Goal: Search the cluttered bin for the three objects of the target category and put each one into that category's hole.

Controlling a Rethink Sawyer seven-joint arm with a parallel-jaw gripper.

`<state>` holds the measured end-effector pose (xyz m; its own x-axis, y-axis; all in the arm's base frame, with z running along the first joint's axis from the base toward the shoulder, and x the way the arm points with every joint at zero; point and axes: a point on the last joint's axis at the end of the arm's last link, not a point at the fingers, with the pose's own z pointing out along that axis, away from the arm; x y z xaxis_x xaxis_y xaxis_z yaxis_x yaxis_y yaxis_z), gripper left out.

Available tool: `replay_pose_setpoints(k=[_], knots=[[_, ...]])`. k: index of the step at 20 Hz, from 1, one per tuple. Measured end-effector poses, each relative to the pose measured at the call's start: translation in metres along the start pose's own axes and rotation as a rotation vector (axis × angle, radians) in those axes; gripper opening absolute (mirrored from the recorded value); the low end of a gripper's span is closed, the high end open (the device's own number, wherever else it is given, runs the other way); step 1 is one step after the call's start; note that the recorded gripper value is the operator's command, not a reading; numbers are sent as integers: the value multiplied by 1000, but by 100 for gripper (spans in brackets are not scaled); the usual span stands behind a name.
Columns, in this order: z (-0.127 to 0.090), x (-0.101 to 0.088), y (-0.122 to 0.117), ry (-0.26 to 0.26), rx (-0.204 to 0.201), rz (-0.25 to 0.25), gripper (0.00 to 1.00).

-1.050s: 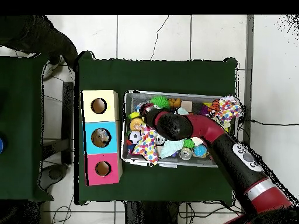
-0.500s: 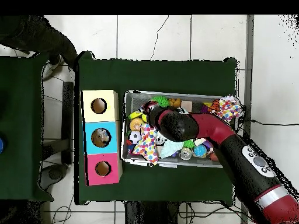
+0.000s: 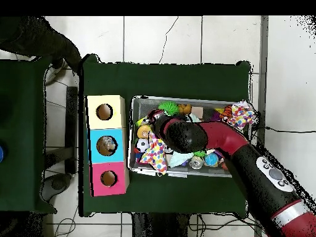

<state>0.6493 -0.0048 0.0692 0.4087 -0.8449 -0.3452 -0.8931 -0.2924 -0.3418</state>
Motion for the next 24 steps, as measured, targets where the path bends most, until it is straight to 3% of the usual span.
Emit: replay_pose_setpoints(k=[19, 24], knots=[[-69, -54, 1, 21, -60, 41, 0], [-76, -65, 3, 25, -72, 51, 0]])
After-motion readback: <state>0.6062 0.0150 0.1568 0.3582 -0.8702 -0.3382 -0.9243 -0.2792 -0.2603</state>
